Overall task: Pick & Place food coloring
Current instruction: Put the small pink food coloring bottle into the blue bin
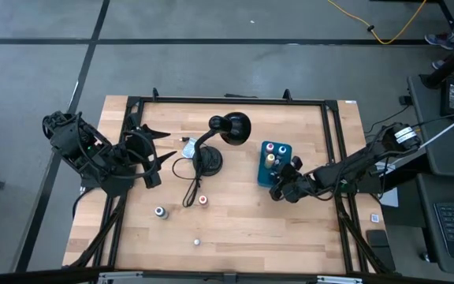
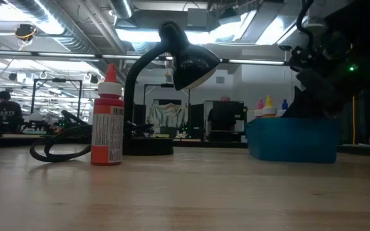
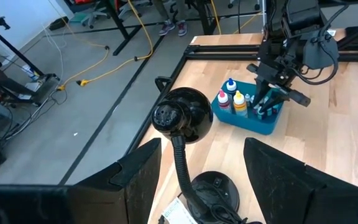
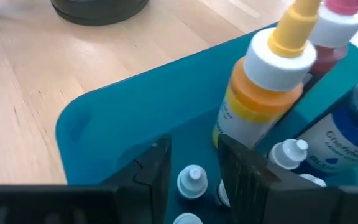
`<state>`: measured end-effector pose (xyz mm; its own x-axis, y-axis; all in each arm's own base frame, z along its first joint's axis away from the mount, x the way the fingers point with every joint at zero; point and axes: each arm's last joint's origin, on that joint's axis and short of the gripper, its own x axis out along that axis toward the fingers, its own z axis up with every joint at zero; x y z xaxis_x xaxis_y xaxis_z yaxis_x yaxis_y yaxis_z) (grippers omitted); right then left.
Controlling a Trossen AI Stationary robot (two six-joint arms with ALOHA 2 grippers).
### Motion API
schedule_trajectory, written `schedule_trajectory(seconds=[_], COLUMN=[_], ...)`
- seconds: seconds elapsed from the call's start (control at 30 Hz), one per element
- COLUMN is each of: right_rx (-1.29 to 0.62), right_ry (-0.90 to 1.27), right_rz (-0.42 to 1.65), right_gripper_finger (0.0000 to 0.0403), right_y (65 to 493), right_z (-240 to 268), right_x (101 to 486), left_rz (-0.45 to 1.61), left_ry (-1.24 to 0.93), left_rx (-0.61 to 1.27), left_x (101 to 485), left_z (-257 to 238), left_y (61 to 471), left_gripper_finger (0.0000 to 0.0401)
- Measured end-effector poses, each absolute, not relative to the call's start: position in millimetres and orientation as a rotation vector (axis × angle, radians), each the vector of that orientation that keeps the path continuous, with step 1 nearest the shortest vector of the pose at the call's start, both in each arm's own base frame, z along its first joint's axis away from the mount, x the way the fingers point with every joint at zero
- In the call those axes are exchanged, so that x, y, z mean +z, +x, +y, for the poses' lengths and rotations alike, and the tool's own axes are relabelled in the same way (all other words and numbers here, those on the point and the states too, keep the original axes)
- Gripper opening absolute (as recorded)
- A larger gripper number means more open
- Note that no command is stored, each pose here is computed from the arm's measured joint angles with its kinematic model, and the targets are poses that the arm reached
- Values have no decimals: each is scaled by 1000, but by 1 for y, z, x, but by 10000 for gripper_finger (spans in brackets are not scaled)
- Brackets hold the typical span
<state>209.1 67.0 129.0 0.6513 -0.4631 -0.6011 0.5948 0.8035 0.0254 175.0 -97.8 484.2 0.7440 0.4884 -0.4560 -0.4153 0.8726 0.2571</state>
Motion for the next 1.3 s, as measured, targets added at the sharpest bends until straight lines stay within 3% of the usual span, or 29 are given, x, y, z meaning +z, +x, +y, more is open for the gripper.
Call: schedule_trajectory(seconds=[0.5,1.03,1.3], right_rx=[-453,-135,-31], right_ry=[56,29,101], right_rz=[587,492,496], right_gripper_finger=[134,134,133], right_y=[240,247,240], right_z=[84,139,157], right_x=[195,259,267], left_rz=[566,560,605], left_ry=[-6,-349,-486], left_rx=[482,612,772], left_x=[463,339,276], left_z=[-134,-254,-293], left_y=[196,195,208], left_gripper_finger=[224,223,223])
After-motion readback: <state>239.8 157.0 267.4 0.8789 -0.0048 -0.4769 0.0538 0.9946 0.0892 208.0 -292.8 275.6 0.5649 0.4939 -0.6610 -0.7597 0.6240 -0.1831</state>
